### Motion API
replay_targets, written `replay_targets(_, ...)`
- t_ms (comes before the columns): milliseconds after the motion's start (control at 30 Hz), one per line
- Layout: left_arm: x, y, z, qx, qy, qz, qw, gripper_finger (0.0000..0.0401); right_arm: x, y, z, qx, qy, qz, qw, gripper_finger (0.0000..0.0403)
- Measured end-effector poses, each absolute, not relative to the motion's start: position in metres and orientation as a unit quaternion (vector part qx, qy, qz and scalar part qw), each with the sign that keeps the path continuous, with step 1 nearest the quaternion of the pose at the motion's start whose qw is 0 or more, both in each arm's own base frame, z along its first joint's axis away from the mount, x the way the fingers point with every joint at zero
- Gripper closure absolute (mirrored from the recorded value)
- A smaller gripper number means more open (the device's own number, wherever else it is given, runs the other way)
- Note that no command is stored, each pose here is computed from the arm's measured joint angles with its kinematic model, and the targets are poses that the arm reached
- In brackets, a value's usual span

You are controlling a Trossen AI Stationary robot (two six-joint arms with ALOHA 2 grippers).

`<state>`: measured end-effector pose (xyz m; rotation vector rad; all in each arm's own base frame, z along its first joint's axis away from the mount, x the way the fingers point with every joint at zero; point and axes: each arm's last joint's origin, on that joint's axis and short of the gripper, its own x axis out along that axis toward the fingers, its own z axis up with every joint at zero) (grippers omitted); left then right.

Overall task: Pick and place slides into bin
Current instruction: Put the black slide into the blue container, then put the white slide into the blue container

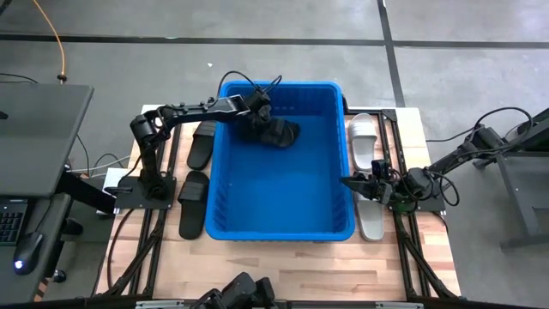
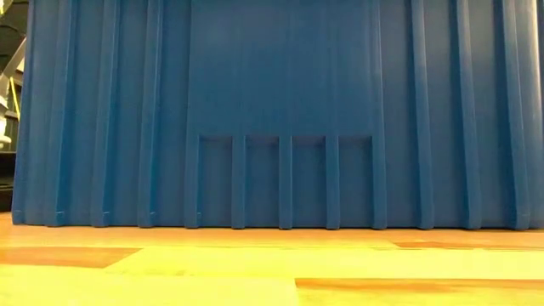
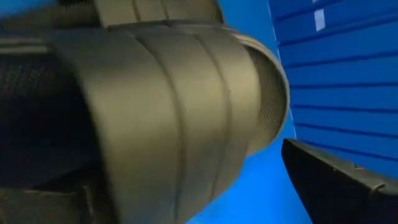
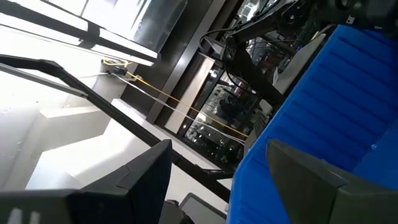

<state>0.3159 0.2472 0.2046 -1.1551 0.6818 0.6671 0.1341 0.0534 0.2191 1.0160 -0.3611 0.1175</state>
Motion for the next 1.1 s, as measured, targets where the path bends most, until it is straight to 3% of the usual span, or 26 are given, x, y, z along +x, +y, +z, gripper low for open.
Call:
replay_targets(267, 0.321, 0.262, 0.255, -0.419, 0.300, 0.403, 0.756, 0.0030, 0.135, 0.054, 0.218, 0.480, -0.164, 0.058, 0.860, 0.0150)
replay_targets(567, 0.315, 0.262, 0.293, -0.352, 0.345, 0.432, 0.755, 0.0004, 0.135, 0.054, 0.217, 0.478, -0.160, 0.058, 0.862, 0.0150)
replay_targets(700, 0.318, 0.260, 0.295, -0.372, 0.342, 0.398, 0.766, 0.0006, 0.135, 0.054, 0.217, 0.479, -0.158, 0.058, 0.862, 0.0150)
replay_targets(933, 0.338, 0.248, 0.304, -0.423, 0.304, 0.233, 0.821, 0.0025, 0.133, 0.054, 0.221, 0.501, -0.173, 0.080, 0.844, 0.0150)
replay_targets(1100, 0.358, 0.227, 0.333, -0.393, 0.216, 0.201, 0.871, 0.0052, 0.131, 0.054, 0.226, 0.517, -0.187, 0.110, 0.828, 0.0150)
